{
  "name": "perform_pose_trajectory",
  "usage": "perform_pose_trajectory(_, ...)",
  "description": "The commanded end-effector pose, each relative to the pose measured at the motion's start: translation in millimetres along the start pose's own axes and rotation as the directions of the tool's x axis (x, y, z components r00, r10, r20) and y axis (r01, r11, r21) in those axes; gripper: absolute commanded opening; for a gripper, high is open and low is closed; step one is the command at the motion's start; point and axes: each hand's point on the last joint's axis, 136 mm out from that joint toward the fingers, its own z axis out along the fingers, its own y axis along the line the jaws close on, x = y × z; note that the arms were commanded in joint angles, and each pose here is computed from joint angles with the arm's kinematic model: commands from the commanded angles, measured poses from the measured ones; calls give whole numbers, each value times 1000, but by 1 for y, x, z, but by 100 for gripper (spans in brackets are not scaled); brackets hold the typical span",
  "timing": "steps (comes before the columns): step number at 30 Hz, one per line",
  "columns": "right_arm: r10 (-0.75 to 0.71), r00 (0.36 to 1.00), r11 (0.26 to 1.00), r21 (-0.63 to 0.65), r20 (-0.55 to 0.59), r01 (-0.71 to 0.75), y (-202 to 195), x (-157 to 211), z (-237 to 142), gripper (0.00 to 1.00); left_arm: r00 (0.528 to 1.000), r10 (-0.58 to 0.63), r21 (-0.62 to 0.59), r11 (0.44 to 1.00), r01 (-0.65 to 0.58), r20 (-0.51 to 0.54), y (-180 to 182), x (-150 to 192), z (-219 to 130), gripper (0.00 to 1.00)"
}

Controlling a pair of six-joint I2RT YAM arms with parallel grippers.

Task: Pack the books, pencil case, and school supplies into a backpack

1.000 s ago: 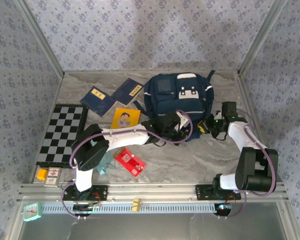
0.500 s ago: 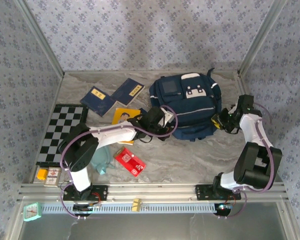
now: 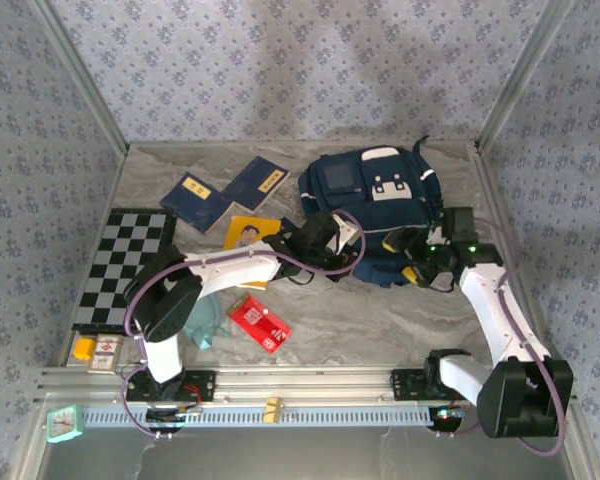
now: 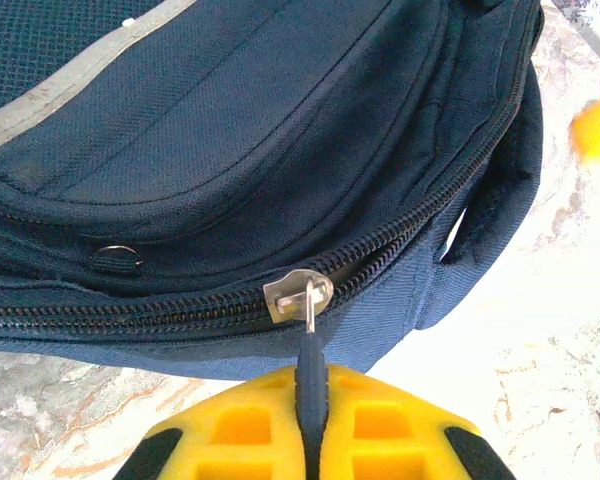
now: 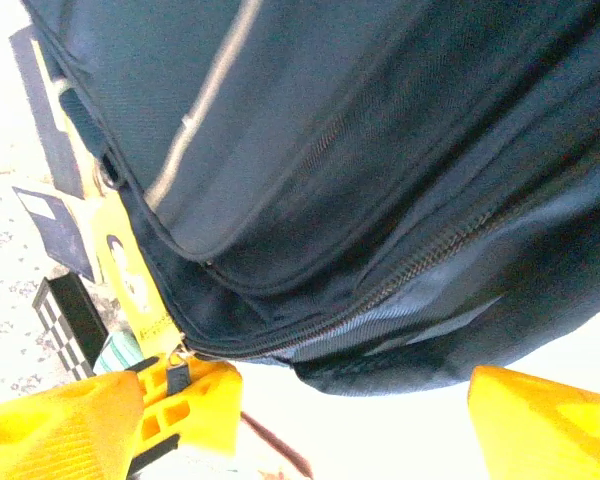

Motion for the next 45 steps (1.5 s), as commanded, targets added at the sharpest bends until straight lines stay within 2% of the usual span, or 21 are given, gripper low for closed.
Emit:
perform_pose_trajectory(1, 170, 984, 985, -10, 48, -169, 8, 0, 18, 84, 997, 45, 51, 998, -48, 65, -18, -24, -3, 0)
perform_pose_trajectory(6, 280, 954, 960, -51, 106, -276, 18, 0, 38, 78, 997, 55, 48, 997, -58, 63, -18, -25, -1, 0)
perform_pose_trajectory(9, 311, 940, 950, -7, 142, -313, 14, -5, 43, 74, 997, 56, 46, 997, -59, 59, -17, -24, 1, 0)
perform_pose_trajectory(13, 355, 917, 933, -12, 183, -360, 12, -11, 56, 70, 997, 61, 48, 997, -64, 56, -18, -22, 4, 0)
perform_pose_trajectory(17, 361, 912, 927, 29, 196, -373, 2, -13, 65, 56, 996, 68, 49, 996, -71, 58, -18, -24, 4, 0)
perform_pose_trajectory(25, 358, 903, 917, 90, 239, -388, -30, -15, 62, 11, 995, 81, 39, 996, -83, 50, -15, -26, 2, 0)
perform_pose_trajectory(28, 350, 907, 919, 101, 236, -381, -36, -13, 58, 2, 995, 86, 25, 996, -87, 44, -9, -25, -1, 0)
perform_pose_trajectory(38, 386, 883, 913, 31, 267, -408, -48, -25, 21, 0, 999, 10, -84, 996, -7, 37, 58, -21, -14, 0)
perform_pose_trajectory(45, 411, 872, 906, -9, 267, -424, -55, -28, 0, 0, 996, -83, -155, 984, 86, 28, 117, -29, -5, 0)
